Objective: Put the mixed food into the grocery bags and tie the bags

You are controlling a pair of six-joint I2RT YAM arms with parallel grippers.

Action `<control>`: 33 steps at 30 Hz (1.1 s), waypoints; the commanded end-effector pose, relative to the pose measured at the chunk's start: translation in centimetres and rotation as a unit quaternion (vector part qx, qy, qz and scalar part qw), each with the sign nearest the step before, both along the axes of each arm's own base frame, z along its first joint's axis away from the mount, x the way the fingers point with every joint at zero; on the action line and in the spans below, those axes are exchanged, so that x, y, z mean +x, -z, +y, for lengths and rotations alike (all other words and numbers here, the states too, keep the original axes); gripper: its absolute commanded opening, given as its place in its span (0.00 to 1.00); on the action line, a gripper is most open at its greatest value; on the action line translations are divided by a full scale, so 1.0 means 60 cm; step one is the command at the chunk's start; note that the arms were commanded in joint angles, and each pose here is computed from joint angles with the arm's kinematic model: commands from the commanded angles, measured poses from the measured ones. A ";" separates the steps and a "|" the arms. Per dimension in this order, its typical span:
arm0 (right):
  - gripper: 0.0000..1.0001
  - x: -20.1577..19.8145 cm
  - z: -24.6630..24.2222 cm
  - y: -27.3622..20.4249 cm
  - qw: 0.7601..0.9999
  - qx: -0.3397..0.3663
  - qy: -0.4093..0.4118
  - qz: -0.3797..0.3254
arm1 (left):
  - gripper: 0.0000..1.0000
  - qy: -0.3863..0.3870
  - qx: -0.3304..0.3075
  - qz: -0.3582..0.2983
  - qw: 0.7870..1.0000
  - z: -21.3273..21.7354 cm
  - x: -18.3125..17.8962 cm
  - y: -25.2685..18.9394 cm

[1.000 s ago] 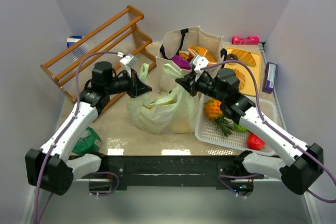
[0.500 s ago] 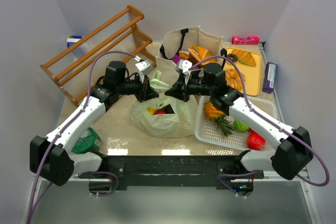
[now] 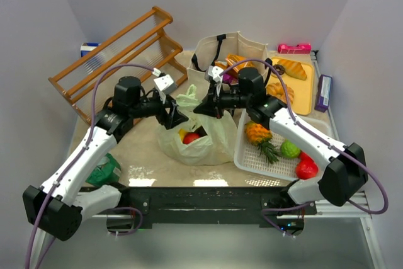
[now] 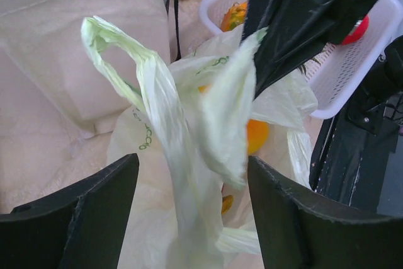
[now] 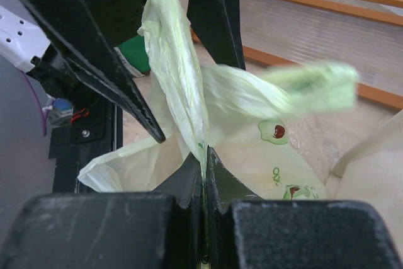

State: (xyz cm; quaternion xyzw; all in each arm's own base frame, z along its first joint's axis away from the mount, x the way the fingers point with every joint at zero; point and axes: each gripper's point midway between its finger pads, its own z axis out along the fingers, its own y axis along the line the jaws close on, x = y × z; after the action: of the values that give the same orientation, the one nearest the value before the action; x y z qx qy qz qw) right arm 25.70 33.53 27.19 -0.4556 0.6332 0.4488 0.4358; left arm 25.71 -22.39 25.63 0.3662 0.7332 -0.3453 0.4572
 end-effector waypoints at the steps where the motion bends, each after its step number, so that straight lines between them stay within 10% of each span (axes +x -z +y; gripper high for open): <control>1: 0.00 -0.003 0.006 -0.028 1.000 0.011 -0.009 0.003 | 0.76 0.025 -0.002 -0.033 0.999 -0.003 -0.014 -0.015; 33: 0.00 -0.004 -0.020 0.050 0.999 -0.046 0.018 0.010 | 0.76 0.008 -0.050 0.004 0.999 -0.036 0.032 -0.029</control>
State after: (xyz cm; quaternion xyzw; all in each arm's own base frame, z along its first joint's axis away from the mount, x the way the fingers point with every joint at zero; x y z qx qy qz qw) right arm 25.29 32.70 23.39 -0.4511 0.6727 0.4314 0.3974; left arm 26.70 -24.05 24.91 0.3483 0.7318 -0.3848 0.4417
